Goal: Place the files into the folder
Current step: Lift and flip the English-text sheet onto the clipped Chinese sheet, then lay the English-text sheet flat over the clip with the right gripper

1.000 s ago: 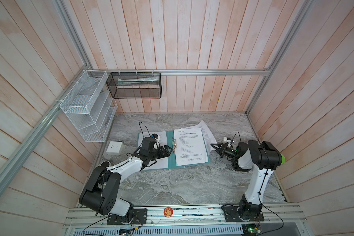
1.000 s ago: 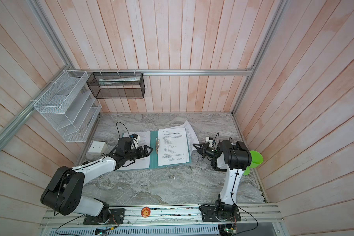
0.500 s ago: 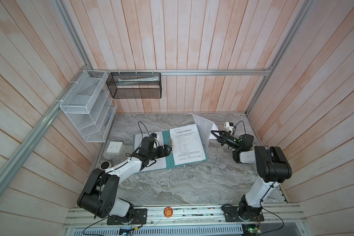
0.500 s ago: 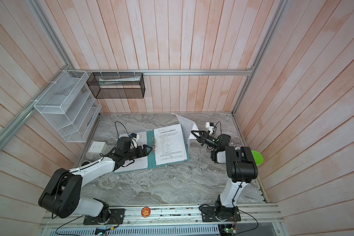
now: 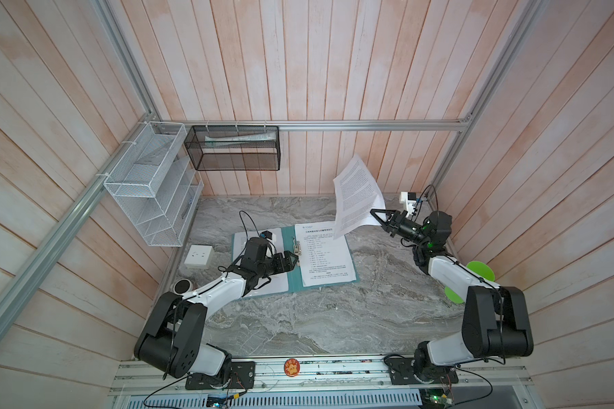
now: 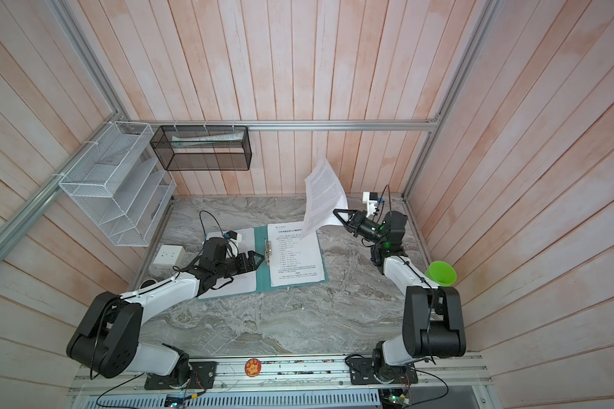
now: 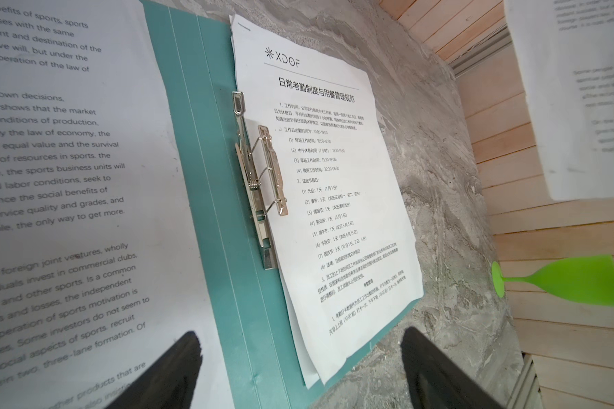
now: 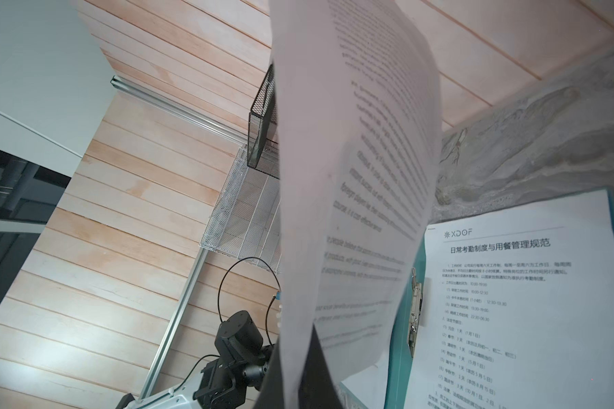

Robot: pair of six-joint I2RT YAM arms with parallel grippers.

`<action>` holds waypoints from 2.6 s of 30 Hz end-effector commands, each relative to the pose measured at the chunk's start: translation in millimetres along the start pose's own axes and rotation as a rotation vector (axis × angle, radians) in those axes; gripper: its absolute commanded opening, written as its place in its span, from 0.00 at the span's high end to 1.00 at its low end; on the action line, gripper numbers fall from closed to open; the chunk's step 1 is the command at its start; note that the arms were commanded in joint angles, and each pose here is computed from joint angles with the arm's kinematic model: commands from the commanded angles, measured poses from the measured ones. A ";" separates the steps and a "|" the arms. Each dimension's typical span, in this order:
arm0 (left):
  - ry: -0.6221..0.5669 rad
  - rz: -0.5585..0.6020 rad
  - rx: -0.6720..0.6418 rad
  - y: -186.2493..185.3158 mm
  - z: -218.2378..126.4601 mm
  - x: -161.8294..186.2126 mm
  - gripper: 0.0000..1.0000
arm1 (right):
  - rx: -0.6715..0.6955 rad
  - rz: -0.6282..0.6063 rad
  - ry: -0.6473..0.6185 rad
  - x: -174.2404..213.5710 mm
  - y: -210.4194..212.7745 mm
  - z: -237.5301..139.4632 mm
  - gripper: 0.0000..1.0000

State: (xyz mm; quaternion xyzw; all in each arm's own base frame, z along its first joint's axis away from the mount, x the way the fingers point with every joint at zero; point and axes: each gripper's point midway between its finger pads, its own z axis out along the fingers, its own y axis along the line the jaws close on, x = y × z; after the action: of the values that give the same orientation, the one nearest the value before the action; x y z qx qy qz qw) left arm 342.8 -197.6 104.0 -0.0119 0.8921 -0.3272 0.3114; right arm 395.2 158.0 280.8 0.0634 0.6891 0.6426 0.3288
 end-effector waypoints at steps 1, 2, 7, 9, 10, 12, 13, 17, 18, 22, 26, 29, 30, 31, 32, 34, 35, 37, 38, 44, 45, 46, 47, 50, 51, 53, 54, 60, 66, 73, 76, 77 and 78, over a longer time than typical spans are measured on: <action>-0.025 0.018 -0.010 1.6 -7.0 0.3 0.10 | -0.015 0.060 0.004 12.3 -9.3 7.0 1.00; -0.029 0.014 -0.015 3.3 -8.8 0.3 0.10 | -0.007 0.075 0.006 16.5 -14.6 7.9 1.00; -0.033 0.006 -0.023 7.8 -13.9 3.8 0.10 | 0.064 0.161 -0.022 37.7 -50.4 5.5 1.00; -0.027 0.005 -0.026 9.2 -13.9 5.7 0.10 | 0.079 0.174 -0.006 49.4 -62.9 6.4 1.00; -0.026 0.004 -0.027 9.3 -13.9 6.1 0.10 | 0.097 0.182 0.012 57.2 -72.1 7.0 1.00; -0.020 0.003 -0.028 9.9 -13.6 7.4 0.10 | 0.125 0.196 0.046 72.5 -87.3 7.2 1.00; -0.020 0.004 -0.027 9.2 -13.9 7.2 0.10 | 0.132 0.207 0.066 80.7 -94.0 6.7 1.00; -0.016 0.009 -0.034 10.6 -14.3 7.3 0.10 | 0.164 0.235 0.150 111.2 -115.5 1.5 1.00; -0.015 0.010 -0.036 10.7 -14.2 7.4 0.10 | 0.180 0.237 0.165 116.6 -120.7 -0.7 1.00; -0.001 0.005 -0.034 11.8 -12.6 10.8 0.10 | 0.235 0.208 0.222 131.4 -136.0 -6.7 1.00; 0.005 -0.004 -0.039 14.6 -12.2 14.9 0.10 | 0.251 0.170 0.271 139.4 -143.3 -7.9 1.00; 0.008 -0.010 -0.042 16.5 -12.5 17.8 0.10 | 0.240 0.162 0.314 147.1 -148.0 -7.7 1.00; 0.010 -0.012 -0.045 17.4 -12.5 19.0 0.10 | 0.239 0.153 0.328 148.6 -149.8 -7.3 1.00; 0.009 -0.011 -0.047 17.8 -12.9 18.7 0.10 | 0.238 0.148 0.344 150.5 -151.9 -7.0 1.00; 0.009 -0.011 -0.050 18.4 -13.0 19.1 0.10 | 0.240 0.141 0.353 151.9 -153.9 -7.1 1.00; 0.010 -0.011 -0.052 18.7 -13.1 19.7 0.10 | 0.225 0.123 0.374 153.7 -153.4 -6.4 1.00; 0.009 -0.011 -0.052 18.8 -13.4 19.4 0.10 | 0.218 0.111 0.386 153.7 -152.9 -5.7 1.00; 0.012 -0.012 -0.055 19.8 -13.0 20.6 0.10 | 0.206 0.084 0.406 154.6 -150.6 -5.0 1.00; 0.013 -0.013 -0.056 20.3 -12.9 21.0 0.10 | 0.203 0.071 0.415 154.9 -149.7 -5.1 1.00; 0.016 -0.015 -0.058 21.2 -12.5 22.4 0.10 | 0.178 0.005 0.477 157.3 -138.4 -6.3 1.00; 0.016 -0.015 -0.056 20.9 -12.6 22.4 0.10 | 0.176 0.000 0.485 158.0 -136.2 -7.1 1.00; 0.018 -0.016 -0.058 21.5 -12.2 23.0 0.10 | 0.175 -0.008 0.490 158.3 -132.9 -8.1 1.00; 0.018 -0.016 -0.058 21.7 -12.2 23.1 0.10 | 0.175 -0.013 0.497 159.8 -130.4 -9.8 1.00; 0.018 -0.016 -0.057 22.1 -11.3 23.3 0.10 | 0.183 -0.024 0.514 162.8 -126.2 -14.9 1.00; 0.019 -0.017 -0.056 22.1 -10.8 23.9 0.10 | 0.191 -0.027 0.516 163.6 -126.2 -16.2 1.00; 0.023 -0.017 -0.054 22.2 -9.3 24.2 0.10 | 0.196 -0.028 0.517 166.4 -125.5 -18.8 1.00; 0.024 -0.018 -0.051 21.4 -8.9 23.7 0.10 | 0.198 -0.023 0.520 167.3 -125.7 -20.1 1.00; 0.024 -0.016 -0.046 21.5 -7.5 24.0 0.10 | 0.251 -0.017 0.525 166.4 -141.2 -20.0 1.00; 0.025 -0.013 -0.050 22.2 -7.5 24.0 0.10 | 0.287 -0.029 0.501 149.1 -153.0 -6.2 1.00; 0.028 -0.015 -0.052 23.2 -7.0 25.4 0.10 | 0.281 -0.025 0.530 147.1 -161.8 1.4 1.00; 0.027 -0.013 -0.053 22.8 -7.5 24.7 0.10 | 0.275 -0.027 0.553 149.7 -162.7 2.2 1.00; 0.027 -0.012 -0.055 22.8 -7.5 24.5 0.10 | 0.270 -0.027 0.558 150.5 -162.8 2.1 1.00; 0.027 -0.011 -0.056 22.9 -7.6 24.1 0.10 | 0.266 -0.022 0.563 151.8 -162.8 1.9 1.00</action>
State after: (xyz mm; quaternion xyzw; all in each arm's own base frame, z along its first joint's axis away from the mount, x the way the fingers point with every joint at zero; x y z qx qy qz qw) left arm 322.5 -183.2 84.8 -0.0246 0.9045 -0.3090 0.2930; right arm 336.9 206.5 75.6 -0.0687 0.8334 0.5319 0.1337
